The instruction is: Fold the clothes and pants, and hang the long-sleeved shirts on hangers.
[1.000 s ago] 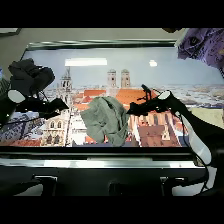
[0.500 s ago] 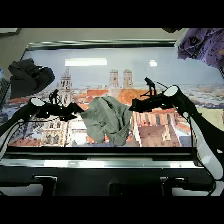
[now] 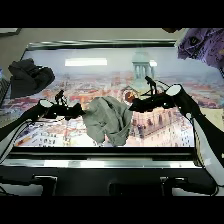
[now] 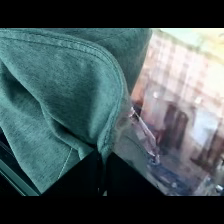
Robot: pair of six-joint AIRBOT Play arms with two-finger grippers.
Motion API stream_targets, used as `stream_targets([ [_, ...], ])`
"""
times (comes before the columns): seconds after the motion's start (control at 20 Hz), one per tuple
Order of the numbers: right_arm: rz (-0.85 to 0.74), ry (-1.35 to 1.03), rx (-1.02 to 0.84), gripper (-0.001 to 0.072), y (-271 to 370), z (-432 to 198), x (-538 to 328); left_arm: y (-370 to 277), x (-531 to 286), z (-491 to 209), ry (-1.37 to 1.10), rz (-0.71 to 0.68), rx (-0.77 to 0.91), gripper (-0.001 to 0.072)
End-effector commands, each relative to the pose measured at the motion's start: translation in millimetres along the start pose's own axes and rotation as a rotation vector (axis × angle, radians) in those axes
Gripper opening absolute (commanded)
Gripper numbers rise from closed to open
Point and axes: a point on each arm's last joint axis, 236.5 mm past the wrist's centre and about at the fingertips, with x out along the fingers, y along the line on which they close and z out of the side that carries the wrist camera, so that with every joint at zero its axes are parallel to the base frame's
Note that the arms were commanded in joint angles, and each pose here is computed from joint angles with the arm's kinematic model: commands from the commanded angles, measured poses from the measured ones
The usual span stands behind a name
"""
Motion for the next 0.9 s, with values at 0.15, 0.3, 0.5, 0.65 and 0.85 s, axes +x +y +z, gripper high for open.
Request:
stream_targets([
  [0.15, -0.090, -0.125, -0.097, 0.0039, 11.7, 29.1, -44.3, -36.0, -60.8, 63.4, -0.118, -0.027, 0.136, 0.0015],
  [0.3, -0.184, -0.363, -0.160, 0.0039, 36.8, 92.6, -136.4, -67.2, -182.3, 136.5, -0.351, 0.079, 0.291, 0.0014],
  [0.5, -0.198, -0.645, -0.386, 0.0039, 137.6, 118.4, -268.4, -160.2, -375.6, 159.5, -0.721, 0.092, 0.508, 0.0015],
  [0.65, -0.225, -0.828, -0.498, 0.0039, 205.1, 89.1, -352.4, -205.9, -476.6, 111.0, -0.904, 0.119, 0.590, 0.0015],
  [0.85, -0.350, -1.062, -0.565, 0.0039, 247.0, 21.2, -445.1, -230.4, -565.7, 33.8, -1.130, 0.216, 0.663, 0.0015],
])
